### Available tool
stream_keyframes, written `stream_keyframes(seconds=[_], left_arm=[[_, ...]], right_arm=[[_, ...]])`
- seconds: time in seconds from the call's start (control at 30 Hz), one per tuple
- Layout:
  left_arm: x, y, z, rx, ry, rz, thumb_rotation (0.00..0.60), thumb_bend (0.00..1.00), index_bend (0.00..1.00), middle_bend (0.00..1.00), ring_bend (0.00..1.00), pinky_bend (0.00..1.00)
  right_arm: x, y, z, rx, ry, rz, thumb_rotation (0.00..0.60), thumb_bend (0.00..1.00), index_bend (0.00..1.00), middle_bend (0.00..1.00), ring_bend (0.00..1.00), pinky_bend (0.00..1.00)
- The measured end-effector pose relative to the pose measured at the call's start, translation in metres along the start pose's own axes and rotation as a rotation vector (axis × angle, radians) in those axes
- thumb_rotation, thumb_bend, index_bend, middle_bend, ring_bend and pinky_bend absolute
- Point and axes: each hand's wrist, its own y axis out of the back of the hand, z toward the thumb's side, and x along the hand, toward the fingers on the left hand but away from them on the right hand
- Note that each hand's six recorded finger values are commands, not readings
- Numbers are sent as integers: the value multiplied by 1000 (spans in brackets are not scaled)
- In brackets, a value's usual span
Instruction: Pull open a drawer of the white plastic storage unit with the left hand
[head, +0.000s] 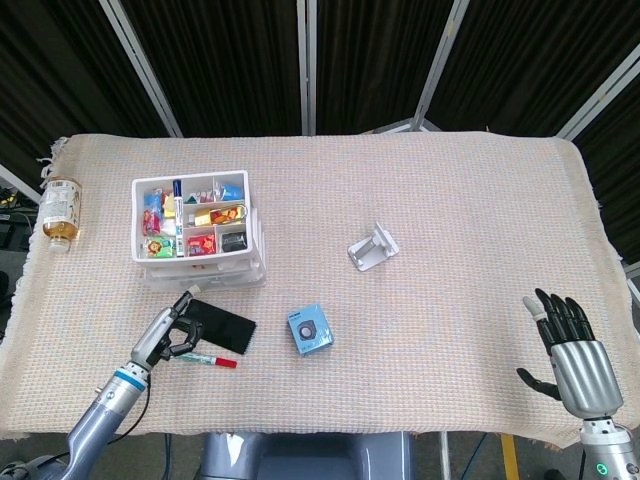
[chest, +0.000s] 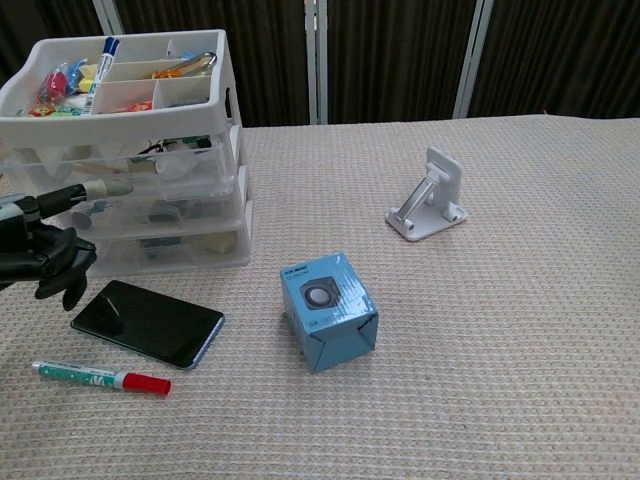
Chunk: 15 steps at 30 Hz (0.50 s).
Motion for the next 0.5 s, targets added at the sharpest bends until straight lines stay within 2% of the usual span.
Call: stream_keyframes(seconds=[0.13, 0.23, 0.5], left_arm=[[-10, 6, -1, 81, -18, 46, 600, 854, 75, 818, 786, 626], [-18, 9, -2, 190, -29, 81, 600, 854, 80, 818, 786, 626], [-38, 20, 16, 577, -51, 219, 600, 842, 90, 818, 786, 626]], right_arm=[[0, -1, 1, 3, 2, 1, 600, 13, 0, 0, 0, 0], [1, -2, 1, 5, 3, 2, 600, 13, 0, 0, 0, 0], [2, -2, 3, 9, 6, 1, 600, 14, 0, 0, 0, 0]])
